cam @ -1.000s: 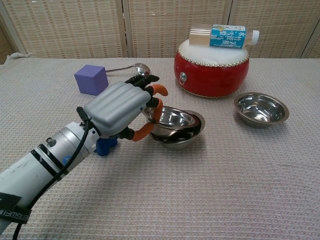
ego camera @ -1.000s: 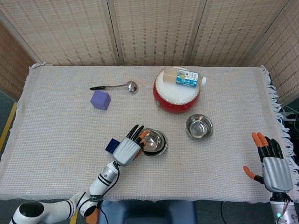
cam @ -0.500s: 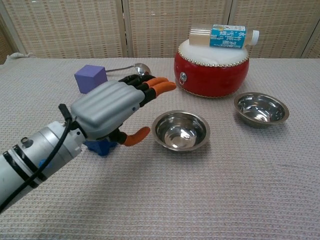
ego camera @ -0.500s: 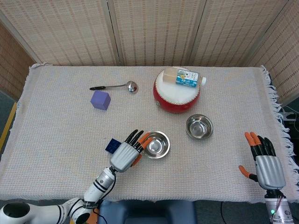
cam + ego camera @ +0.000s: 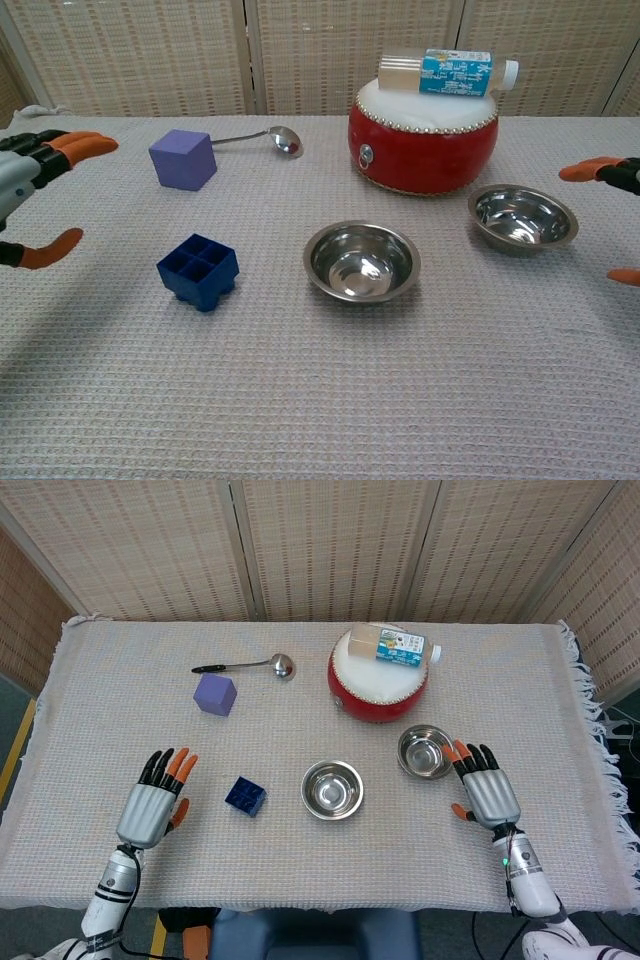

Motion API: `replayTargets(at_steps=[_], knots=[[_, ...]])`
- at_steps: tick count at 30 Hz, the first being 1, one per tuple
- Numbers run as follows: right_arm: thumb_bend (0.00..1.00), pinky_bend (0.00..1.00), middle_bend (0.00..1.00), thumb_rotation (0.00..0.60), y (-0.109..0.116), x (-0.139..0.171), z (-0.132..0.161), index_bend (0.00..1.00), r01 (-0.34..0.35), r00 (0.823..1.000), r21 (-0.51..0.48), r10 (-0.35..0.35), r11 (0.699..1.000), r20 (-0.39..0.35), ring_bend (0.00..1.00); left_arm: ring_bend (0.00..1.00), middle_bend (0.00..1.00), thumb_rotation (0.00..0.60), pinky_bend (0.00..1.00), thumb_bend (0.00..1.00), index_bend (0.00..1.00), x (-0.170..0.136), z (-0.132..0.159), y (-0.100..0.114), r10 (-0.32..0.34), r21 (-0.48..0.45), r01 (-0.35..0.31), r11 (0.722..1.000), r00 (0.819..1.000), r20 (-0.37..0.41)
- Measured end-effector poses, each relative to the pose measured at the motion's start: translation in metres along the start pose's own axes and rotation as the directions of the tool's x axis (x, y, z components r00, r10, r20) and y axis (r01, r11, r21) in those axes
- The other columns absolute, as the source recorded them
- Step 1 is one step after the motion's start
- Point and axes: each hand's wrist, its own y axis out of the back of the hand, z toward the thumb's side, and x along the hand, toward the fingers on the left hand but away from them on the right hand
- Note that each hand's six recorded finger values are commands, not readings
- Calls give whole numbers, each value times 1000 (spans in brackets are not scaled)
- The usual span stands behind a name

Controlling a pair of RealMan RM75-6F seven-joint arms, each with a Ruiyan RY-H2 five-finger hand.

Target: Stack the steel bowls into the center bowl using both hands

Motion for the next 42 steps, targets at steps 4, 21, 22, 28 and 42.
replayTargets(at_steps=[4, 21, 22, 28, 42], knots=[[168, 0, 0, 600, -17, -28, 10, 253, -30, 1000, 18, 30, 999, -2, 0, 0, 14, 600, 81, 444, 0, -5, -25, 5, 12, -16, -13, 1000, 998, -57], [403, 0, 102, 600, -7, -47, 52, 775, 138, 985, -32, -141, 990, -101, 0, 0, 14, 600, 81, 443, 0, -18, -57, 19, 47, -25, -50, 998, 992, -116], [403, 0, 103, 600, -3, -44, 57, 775, 154, 980, -42, -158, 987, -117, 0, 0, 14, 600, 81, 444, 0, -19, -58, 19, 47, -28, -51, 998, 992, -119], [403, 0, 102, 600, 16, -28, 98, 761, 166, 952, -122, -192, 979, -240, 0, 0, 15, 600, 81, 445, 0, -28, -66, 22, 55, -39, -62, 997, 987, -149], [347, 0, 48, 600, 1, -39, 191, 138, 4, 888, -103, -50, 995, -457, 0, 0, 14, 600, 81, 445, 0, -49, -85, 41, 95, -26, -103, 994, 970, -223]])
